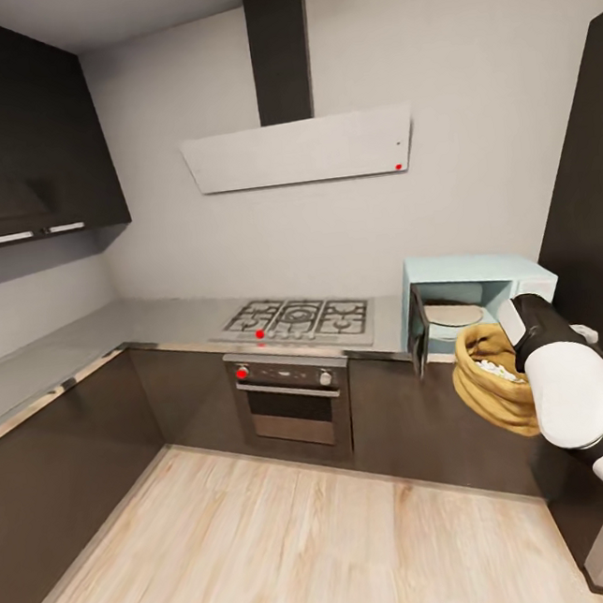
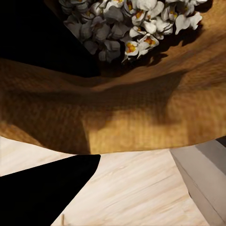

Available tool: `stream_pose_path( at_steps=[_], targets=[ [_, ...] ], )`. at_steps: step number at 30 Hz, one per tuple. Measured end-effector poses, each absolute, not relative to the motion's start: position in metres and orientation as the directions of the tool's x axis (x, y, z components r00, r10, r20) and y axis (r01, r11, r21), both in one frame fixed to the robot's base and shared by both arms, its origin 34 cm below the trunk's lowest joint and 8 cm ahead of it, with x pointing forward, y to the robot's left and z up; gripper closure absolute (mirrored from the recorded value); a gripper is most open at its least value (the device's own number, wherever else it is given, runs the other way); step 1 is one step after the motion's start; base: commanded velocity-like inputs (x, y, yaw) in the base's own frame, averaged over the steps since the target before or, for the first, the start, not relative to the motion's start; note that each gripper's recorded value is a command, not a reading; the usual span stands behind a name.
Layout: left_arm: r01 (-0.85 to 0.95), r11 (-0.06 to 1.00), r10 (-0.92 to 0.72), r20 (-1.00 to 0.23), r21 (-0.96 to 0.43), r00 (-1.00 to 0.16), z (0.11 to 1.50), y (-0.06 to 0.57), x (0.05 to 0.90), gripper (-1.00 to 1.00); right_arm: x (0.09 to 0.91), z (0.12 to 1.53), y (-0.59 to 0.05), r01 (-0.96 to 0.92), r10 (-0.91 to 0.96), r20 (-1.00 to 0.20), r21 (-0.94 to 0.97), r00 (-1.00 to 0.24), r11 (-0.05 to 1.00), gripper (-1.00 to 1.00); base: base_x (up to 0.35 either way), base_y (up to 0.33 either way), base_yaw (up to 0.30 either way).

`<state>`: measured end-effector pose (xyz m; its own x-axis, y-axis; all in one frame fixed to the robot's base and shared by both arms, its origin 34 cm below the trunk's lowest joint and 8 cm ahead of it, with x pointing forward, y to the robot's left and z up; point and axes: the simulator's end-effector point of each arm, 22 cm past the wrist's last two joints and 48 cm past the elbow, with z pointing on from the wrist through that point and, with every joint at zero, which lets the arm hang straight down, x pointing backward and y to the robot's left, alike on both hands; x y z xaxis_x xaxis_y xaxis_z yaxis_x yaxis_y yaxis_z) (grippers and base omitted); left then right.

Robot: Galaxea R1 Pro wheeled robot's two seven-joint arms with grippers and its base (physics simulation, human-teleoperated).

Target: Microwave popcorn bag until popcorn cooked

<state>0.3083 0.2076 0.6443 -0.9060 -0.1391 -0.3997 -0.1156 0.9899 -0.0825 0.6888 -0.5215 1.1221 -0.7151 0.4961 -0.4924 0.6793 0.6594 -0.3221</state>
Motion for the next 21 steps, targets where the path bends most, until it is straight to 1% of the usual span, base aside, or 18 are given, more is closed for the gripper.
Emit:
stream_pose_path(
  at_steps=[9,21],
  targets=[
    [-0.116,0.99,-0.139,-0.4,-0.082,-0.906,0.644,0.208,0.308,-1.0,0.69,1.119,-0.52,0.682,0.507,-0.488,-0.3,-0.711,0.667,1.0,0.333,-0.116,0.0],
    [-0.114,0.99,-0.137,-0.4,-0.082,-0.906,0.644,0.208,0.308,-1.0,0.684,1.121,-0.536,0.697,0.521,-0.492,-0.296,-0.697,0.653,1.0,0.334,-0.113,0.0]
  ],
)
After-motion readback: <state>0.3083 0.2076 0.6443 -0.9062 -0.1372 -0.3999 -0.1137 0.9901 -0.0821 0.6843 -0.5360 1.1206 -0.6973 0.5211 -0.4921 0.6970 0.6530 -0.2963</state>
